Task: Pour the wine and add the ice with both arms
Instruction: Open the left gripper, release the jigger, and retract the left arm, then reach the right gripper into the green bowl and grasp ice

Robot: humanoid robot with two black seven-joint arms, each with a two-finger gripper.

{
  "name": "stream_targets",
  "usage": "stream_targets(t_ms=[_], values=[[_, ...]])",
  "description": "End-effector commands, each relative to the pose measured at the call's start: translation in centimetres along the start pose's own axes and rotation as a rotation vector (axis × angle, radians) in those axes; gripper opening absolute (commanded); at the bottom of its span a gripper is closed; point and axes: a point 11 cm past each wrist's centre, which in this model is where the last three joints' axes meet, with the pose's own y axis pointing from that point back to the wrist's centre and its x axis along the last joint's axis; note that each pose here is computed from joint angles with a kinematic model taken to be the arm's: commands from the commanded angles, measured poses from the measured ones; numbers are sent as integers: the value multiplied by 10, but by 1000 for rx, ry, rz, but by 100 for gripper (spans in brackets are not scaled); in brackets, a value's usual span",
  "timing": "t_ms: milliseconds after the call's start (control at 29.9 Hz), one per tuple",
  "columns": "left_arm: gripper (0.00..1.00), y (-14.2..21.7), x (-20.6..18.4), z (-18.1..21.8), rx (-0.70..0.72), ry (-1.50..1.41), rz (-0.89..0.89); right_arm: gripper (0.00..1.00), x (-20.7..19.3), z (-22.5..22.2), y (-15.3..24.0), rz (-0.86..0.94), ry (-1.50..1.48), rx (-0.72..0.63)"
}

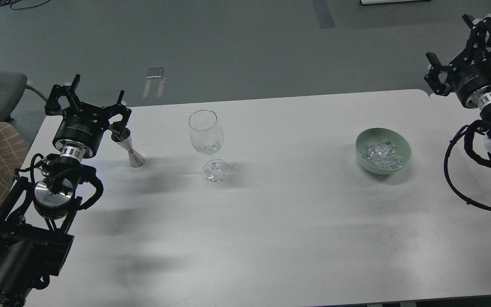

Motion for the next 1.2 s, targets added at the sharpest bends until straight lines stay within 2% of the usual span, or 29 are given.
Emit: stream_targets(t_ms=[0,167,401,568,735,936,1170], values=[[95,-12,-16,32,-30,-84,1,100,-4,-1,-1,-17,9,0],[95,-17,-25,60,-45,-196,-13,100,-10,4,-2,-41,52,-29],[96,-23,-46,58,-26,-437,-72,100,-10,-1,-2,-75,193,-77],[96,-38,-63,62,-46,-520,-78,100,-13,-15,1,-131,440,-106],[96,-39,-62,48,-17,-530,-74,100,6,-30,6,-138,737,-170],[96,-39,-56,45,4,-544,-58,100,-13,-34,8,-300,1146,-250],[96,-37,-53,41,13,-552,-58,100,-36,-21,10,-481,1447,-307]])
